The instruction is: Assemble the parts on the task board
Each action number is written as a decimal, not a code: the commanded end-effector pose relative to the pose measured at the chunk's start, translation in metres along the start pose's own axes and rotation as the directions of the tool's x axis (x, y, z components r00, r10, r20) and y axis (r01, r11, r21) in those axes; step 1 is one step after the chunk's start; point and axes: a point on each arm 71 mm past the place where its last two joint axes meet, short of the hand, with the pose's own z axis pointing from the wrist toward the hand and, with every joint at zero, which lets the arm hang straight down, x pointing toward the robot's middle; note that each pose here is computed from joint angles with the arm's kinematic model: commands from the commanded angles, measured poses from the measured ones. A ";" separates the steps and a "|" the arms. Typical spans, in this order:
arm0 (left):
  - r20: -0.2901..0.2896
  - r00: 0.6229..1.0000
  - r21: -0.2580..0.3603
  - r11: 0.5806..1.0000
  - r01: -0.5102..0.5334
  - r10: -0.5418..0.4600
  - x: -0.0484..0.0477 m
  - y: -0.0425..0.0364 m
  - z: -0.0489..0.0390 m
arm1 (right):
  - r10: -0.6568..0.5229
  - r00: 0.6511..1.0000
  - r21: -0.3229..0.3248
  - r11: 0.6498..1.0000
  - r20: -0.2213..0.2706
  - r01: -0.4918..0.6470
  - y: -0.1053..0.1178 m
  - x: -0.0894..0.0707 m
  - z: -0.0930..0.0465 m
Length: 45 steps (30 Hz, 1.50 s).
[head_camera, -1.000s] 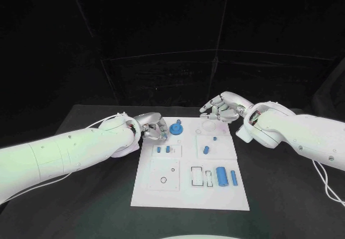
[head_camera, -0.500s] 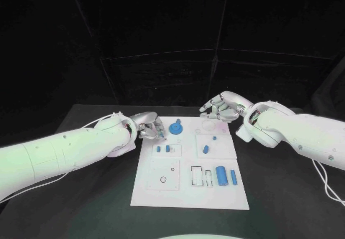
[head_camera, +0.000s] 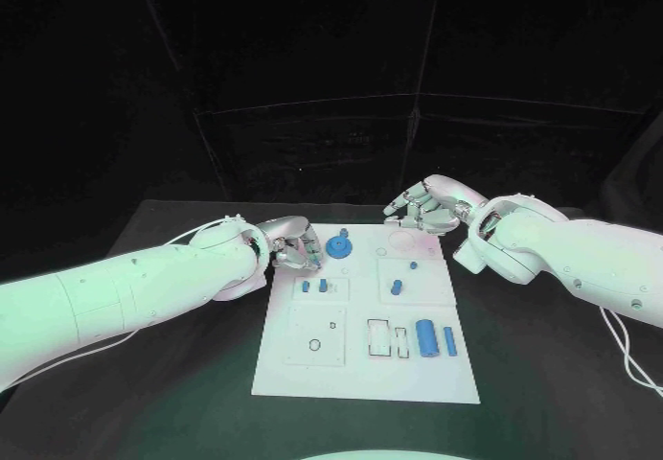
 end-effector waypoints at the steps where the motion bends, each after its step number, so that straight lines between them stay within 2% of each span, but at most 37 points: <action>1: -0.020 1.000 0.002 1.000 -0.003 0.003 0.0008 -0.0010 0.0011 | 0.005 1.000 -0.010 1.000 -0.002 -0.005 0.002 0.000 0.001; 13: -0.074 0.997 -0.023 0.999 -0.025 0.023 0.0051 -0.0007 0.0036 | 0.005 1.000 -0.013 1.000 -0.003 -0.005 0.003 0.001 0.002; 26: -0.075 0.997 -0.016 1.000 -0.027 0.026 0.0066 -0.0054 0.0069 | 0.006 1.000 -0.014 1.000 -0.005 -0.006 0.003 0.001 0.002; 45: -0.082 0.996 -0.032 0.999 -0.029 0.027 0.0075 -0.0059 0.0086 | 0.006 1.000 -0.015 1.000 -0.006 -0.006 0.003 0.001 0.002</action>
